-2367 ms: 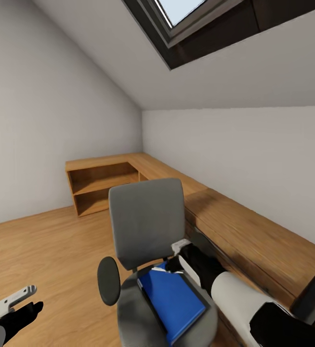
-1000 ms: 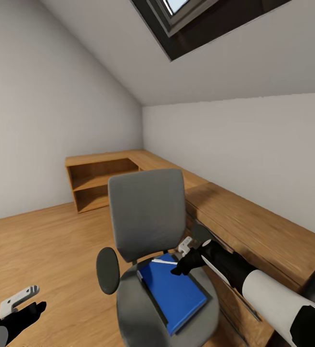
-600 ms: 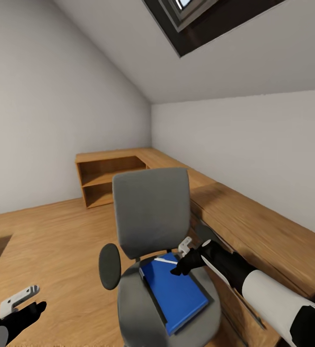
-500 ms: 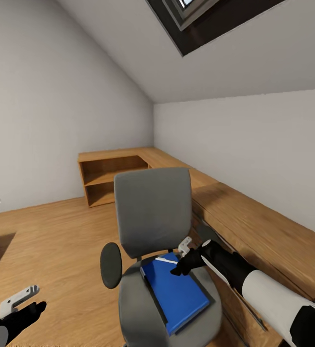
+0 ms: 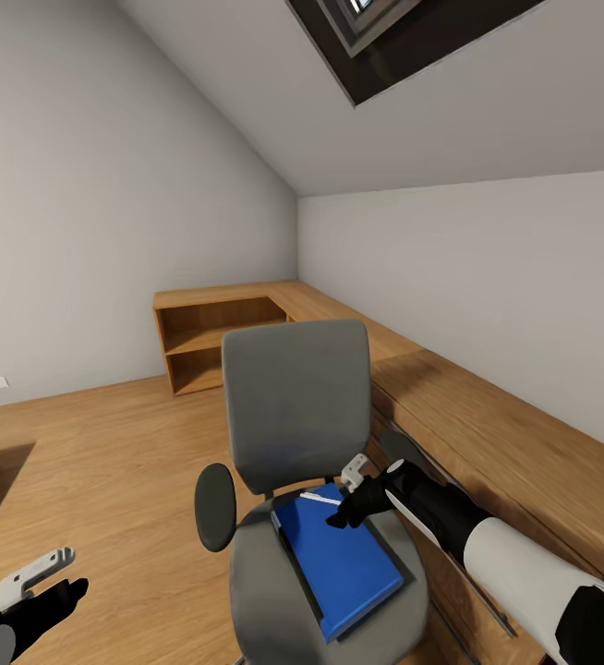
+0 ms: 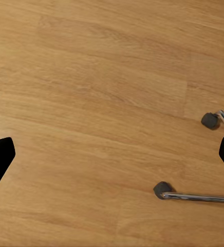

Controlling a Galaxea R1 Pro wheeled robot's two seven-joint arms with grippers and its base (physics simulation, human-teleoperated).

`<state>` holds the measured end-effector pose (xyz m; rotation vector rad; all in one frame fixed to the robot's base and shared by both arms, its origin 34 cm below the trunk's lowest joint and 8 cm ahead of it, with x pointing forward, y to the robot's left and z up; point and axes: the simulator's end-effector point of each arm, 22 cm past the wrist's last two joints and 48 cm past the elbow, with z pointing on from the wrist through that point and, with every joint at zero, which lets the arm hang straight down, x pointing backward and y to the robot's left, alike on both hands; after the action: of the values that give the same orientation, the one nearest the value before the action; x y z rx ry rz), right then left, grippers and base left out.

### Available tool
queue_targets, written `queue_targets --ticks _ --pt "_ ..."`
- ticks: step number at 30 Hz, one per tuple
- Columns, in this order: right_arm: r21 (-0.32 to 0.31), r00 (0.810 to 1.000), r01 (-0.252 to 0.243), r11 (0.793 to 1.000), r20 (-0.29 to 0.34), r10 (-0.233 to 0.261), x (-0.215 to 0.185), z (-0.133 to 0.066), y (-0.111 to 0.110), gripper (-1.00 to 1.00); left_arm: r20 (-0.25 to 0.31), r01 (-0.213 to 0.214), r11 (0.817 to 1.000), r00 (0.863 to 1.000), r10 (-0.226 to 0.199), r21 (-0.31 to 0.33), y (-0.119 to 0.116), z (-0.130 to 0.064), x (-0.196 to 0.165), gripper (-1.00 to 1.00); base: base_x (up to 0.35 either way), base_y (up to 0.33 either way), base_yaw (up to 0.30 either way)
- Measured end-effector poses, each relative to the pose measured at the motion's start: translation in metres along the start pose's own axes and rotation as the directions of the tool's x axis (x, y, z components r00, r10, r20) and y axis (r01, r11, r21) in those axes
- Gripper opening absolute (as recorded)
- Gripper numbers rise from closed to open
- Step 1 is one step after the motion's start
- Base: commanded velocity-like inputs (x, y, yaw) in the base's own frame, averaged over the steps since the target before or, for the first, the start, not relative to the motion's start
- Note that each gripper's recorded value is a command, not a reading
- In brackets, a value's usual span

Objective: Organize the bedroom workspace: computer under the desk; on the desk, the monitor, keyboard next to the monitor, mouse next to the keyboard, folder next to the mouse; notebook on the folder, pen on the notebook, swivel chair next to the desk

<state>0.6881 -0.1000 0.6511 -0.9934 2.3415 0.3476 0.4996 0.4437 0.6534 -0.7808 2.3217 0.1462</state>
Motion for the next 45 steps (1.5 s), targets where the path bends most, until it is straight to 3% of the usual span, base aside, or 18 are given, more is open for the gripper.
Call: queue_targets --ticks 22,30,33,37,45 --pt "0.006 1.000 -0.001 1.000 -0.003 0.001 0.002 0.000 -0.003 1.00 0.002 0.004 1.000 1.000 -0.004 0.000 0.001 0.000 -0.001 1.00 0.044 0.000 0.000" --pt "0.009 0.999 0.016 1.000 0.041 -0.017 -0.008 0.000 -0.004 1.00 0.003 0.003 1.000 1.000 -0.003 0.000 0.001 0.000 -0.001 1.00 0.000 0.000 0.000" --pt "0.039 0.996 -0.051 0.998 0.073 0.048 -0.018 -0.011 -0.030 1.00 0.004 0.003 1.000 1.000 -0.003 0.001 0.001 0.000 -0.002 1.00 0.000 0.000 0.000" --pt "0.080 0.994 -0.075 0.994 0.083 0.068 -0.035 -0.024 -0.060 1.00 0.003 0.003 1.000 1.000 -0.003 0.002 0.001 0.000 -0.002 1.00 0.000 0.000 0.000" --pt "0.080 0.992 -0.080 0.994 0.108 0.071 -0.045 -0.024 -0.064 1.00 0.002 0.003 1.000 1.000 -0.003 0.001 0.002 0.000 -0.001 1.00 0.000 0.000 0.000"
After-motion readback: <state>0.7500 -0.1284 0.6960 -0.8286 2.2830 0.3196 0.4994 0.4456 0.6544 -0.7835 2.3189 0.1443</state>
